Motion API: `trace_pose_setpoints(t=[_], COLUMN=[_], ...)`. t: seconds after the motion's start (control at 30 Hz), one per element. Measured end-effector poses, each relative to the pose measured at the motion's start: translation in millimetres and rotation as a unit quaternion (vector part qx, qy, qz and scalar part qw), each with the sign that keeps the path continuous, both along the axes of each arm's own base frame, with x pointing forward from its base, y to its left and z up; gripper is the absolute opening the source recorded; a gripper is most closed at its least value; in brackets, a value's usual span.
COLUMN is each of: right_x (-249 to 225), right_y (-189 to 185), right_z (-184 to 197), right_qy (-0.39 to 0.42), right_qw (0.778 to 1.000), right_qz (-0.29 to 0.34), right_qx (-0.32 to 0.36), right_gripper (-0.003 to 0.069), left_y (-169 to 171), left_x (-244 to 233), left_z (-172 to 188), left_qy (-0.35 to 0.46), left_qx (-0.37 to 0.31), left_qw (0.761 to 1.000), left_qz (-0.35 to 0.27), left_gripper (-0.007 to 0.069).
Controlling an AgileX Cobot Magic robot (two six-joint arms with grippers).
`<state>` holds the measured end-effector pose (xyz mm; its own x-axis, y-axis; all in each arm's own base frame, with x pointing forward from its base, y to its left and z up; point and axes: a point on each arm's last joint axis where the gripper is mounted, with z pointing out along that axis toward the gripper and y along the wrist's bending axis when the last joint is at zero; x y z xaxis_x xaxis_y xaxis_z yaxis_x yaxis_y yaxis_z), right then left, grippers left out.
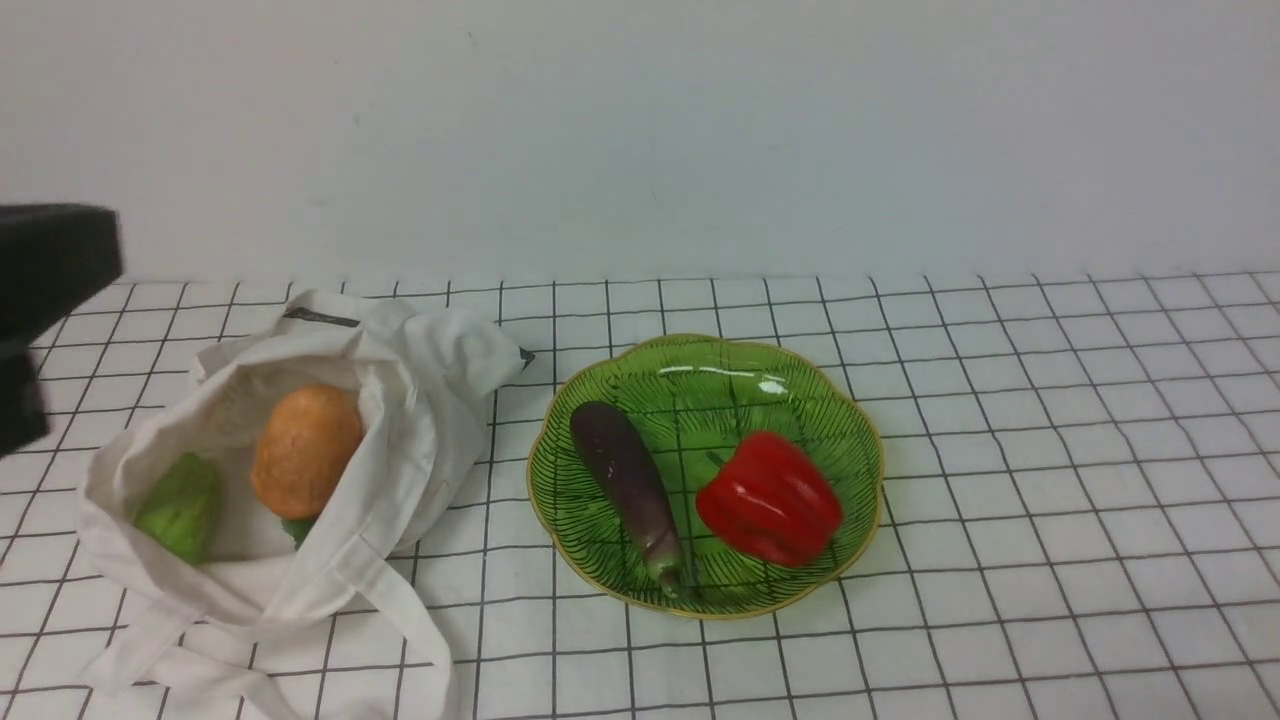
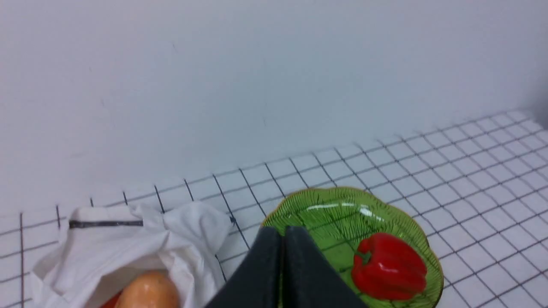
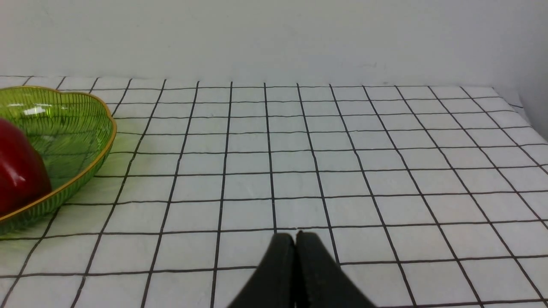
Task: Take vegetables from bag on white checkered tablecloth place on plate.
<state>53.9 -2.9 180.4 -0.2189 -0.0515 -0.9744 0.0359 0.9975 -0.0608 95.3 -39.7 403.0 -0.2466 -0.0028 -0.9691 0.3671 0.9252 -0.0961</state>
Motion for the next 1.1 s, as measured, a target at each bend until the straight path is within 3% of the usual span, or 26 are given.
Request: trace_pose_setpoints(t=[0.43,0.63,0.8,1.1], right_x=[0.0,0.0,0.0,0.0], right_y=[0.0,0.0,0.0,0.0], right_z=[0.0,0.0,0.0,0.0], right_qy=[0.000,0.000,0.000,0.000], right_qw=[1.000,1.000,1.000,1.000], right_qz=[0.000,0.000,0.000,0.000], right_qx=[0.000,0.000,0.000,0.000], right_gripper=[-0.0016,-0.0016,-0.0016,-0.0016], left_y=[36.8,37.6,34.6,36.2], left_x=[-96.9,-98.9,-84.5,-53.7], left_z=[-13.7,-20.2,-52.6,-166.3], left_qy=[-0.160,-0.152,-0.124,-0.044], left_qx=[-0.047,-0.027,0.006,0.041], left_qw=[0.986,0.988,0.992,0.986], left_qz=[0.000,-0.001,0.034,0.155], left_gripper=[-0.0008,-0.0008,-0.0008,-0.0008])
